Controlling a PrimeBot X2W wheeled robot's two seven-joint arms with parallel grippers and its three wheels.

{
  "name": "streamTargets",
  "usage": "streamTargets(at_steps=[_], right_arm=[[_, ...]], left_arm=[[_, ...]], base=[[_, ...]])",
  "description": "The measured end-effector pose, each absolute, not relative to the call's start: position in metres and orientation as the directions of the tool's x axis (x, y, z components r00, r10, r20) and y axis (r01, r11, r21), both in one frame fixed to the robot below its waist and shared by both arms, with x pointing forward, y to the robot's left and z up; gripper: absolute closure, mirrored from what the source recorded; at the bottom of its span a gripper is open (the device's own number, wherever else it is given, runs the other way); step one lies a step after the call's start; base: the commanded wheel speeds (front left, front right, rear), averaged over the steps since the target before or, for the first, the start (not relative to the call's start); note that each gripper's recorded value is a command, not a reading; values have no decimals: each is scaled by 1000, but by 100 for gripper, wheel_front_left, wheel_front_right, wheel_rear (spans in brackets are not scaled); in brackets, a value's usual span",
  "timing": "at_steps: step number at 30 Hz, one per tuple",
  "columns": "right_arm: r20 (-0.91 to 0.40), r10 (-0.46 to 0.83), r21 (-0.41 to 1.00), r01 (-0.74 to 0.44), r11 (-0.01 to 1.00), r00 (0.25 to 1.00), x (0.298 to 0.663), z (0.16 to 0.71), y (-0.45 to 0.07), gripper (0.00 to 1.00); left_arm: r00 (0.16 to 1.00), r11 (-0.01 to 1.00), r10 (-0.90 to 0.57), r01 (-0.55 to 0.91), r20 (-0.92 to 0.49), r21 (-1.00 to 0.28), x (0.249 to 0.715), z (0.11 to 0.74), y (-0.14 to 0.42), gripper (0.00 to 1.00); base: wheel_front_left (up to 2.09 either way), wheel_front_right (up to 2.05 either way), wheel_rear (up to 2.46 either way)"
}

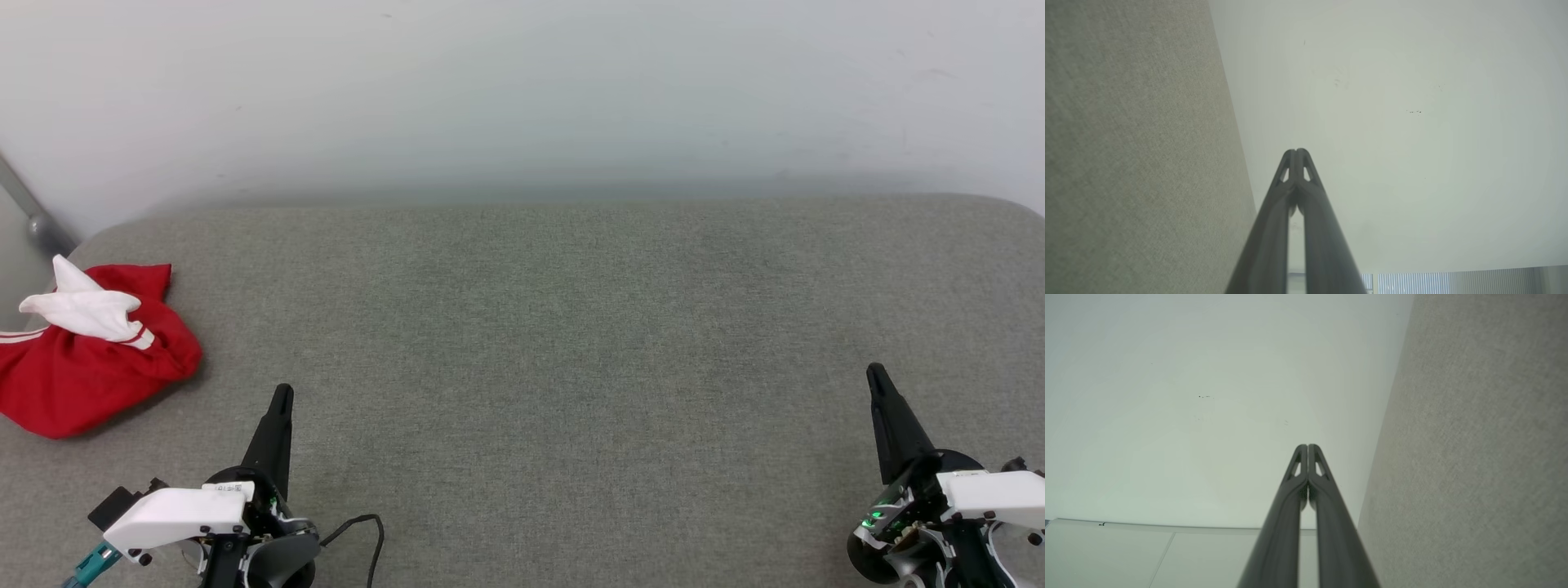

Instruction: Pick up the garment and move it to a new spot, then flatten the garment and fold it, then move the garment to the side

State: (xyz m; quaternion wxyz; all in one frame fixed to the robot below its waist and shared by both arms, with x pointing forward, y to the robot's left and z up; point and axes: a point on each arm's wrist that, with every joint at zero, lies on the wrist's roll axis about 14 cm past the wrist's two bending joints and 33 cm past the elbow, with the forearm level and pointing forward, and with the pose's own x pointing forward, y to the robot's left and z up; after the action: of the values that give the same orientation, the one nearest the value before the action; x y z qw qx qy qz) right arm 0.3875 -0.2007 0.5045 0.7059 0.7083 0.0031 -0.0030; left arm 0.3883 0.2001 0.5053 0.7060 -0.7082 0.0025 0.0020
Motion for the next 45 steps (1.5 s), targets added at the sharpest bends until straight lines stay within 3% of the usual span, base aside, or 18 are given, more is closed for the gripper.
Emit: streamTargets(at_steps=[44, 45], right_arm=[[-9, 0, 1000, 9, -4, 1000, 388, 504, -201, 100], [-10, 0, 1000, 10, -4, 1000, 387, 504, -201, 0]], left_arm=[[1000, -3, -1, -7, -7, -1000, 388, 505, 200, 100], [1000, -3, -1, -8, -8, -1000, 388, 505, 200, 0]], base=[[0, 0, 0], [0, 0, 0]])
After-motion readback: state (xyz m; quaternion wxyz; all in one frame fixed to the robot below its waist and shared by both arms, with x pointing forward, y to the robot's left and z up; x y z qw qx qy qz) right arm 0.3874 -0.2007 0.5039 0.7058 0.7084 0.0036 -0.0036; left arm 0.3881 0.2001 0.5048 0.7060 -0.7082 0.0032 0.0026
